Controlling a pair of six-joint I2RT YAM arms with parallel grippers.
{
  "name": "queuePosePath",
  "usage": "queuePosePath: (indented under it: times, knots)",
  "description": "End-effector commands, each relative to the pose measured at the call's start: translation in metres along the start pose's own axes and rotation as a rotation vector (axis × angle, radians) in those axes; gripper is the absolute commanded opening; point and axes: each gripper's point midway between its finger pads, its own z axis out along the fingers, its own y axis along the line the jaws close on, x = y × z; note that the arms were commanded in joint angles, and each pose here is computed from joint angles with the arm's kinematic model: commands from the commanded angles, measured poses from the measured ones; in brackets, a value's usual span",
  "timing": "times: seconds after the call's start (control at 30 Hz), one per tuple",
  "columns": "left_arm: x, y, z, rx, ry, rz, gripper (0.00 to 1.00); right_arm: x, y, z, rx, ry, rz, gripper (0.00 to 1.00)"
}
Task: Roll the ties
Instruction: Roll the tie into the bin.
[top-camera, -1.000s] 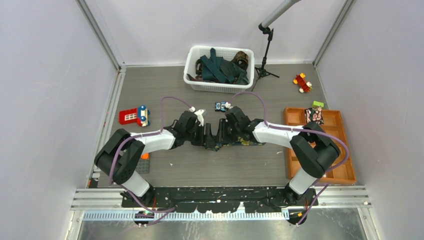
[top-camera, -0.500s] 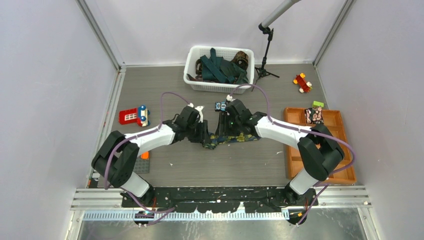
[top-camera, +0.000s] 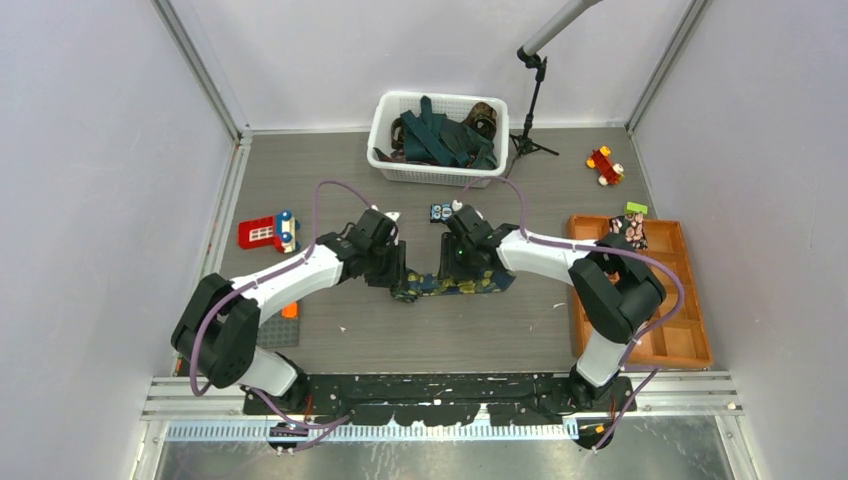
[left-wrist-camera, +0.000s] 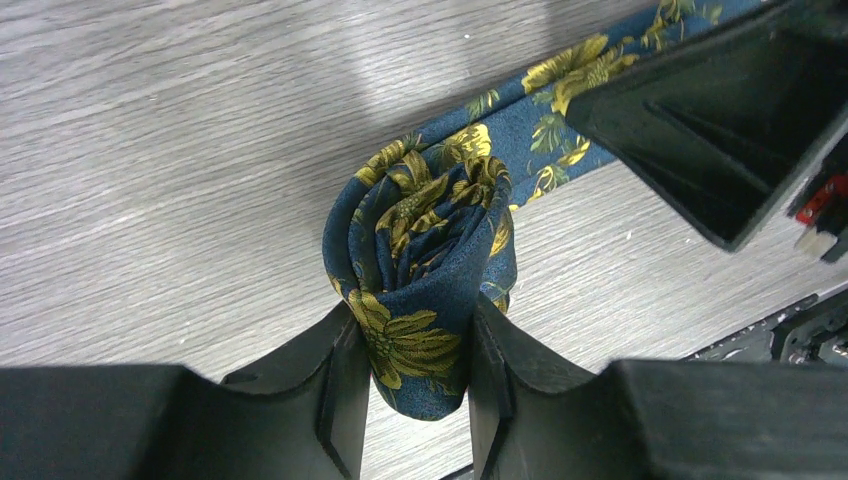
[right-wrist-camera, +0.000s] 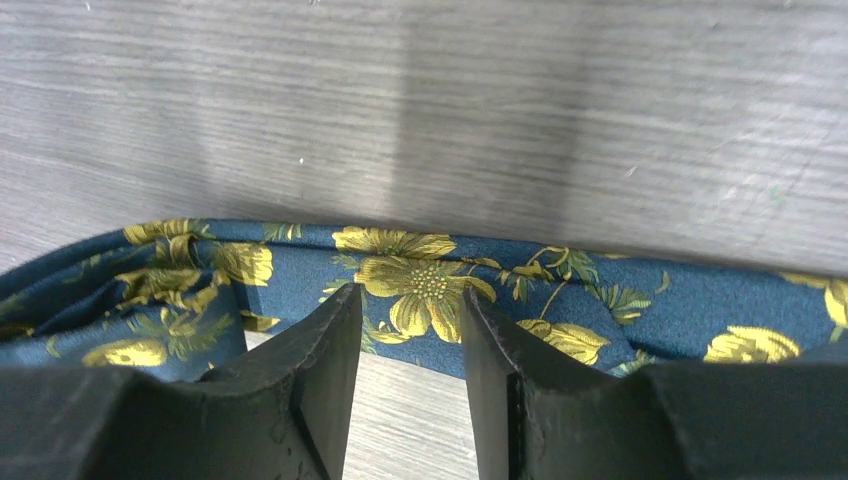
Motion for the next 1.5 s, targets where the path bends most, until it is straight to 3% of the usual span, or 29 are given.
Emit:
queuePosePath:
  times: [0.0, 0.33, 0.63, 0.87, 1.2, 1.47]
  knots:
    - [-0.013, 0.011, -0.013, -0.101, -0.022, 0.004, 0.32, 0.028, -0.007, -0.011, 0.052, 0.052, 0.035, 0.46]
    - [-0.024, 0.035, -0.021, -0.286, 0.022, 0.087, 0.32, 0.031, 0.01, -0.015, 0.018, 0.06, 0.063, 0.46]
    - [-0.034, 0.054, -0.028, -0.521, 0.038, 0.249, 0.33, -0.017, 0.022, -0.051, 0.031, -0.071, 0.032, 0.48]
    - [-0.036, 0.063, -0.028, -0.723, 0.061, 0.391, 0.33, -0.036, 0.0, -0.08, 0.075, -0.159, 0.098, 0.49]
    - [-0.043, 0.047, -0.016, -0.924, 0.047, 0.557, 0.33, -0.047, -0.05, -0.123, 0.151, -0.31, 0.245, 0.49]
    - [-0.026, 0.014, 0.011, -0.878, 0.078, 0.611, 0.4, -0.057, -0.06, -0.159, 0.143, -0.405, 0.292, 0.52]
